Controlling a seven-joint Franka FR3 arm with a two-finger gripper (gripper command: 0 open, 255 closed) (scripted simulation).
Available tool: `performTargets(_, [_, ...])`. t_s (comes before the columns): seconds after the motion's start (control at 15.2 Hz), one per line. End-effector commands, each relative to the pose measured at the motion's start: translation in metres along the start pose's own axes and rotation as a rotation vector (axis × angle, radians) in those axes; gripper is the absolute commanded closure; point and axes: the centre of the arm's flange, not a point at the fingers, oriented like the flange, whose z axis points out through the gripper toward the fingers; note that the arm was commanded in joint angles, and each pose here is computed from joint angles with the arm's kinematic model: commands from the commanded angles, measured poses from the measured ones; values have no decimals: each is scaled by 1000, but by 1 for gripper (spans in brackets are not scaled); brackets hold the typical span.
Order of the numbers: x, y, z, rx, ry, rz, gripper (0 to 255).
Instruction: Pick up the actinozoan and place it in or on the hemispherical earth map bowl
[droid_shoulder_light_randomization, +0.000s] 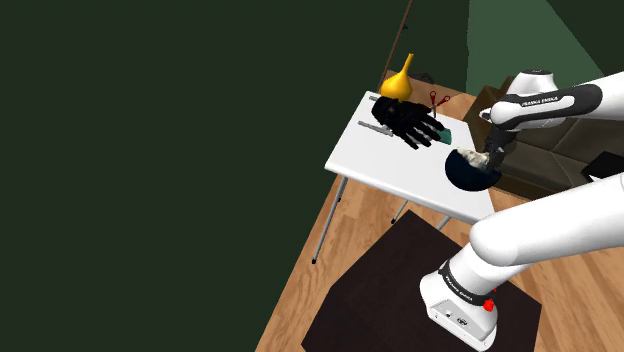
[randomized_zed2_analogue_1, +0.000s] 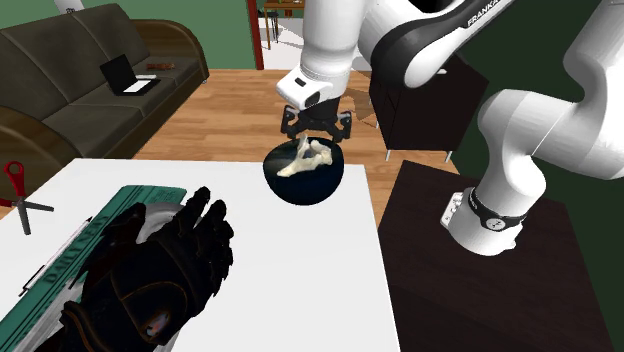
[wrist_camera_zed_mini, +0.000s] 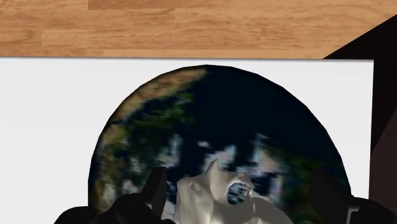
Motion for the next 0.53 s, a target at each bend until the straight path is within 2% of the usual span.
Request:
performTargets(0.0, [0, 0, 1, 0, 0, 0, 0])
performTargets(0.26, [0, 0, 1, 0, 0, 0, 0])
performTargets(0.33, [0, 0, 1, 0, 0, 0, 255])
performTargets(0.46, [0, 0, 1, 0, 0, 0, 255])
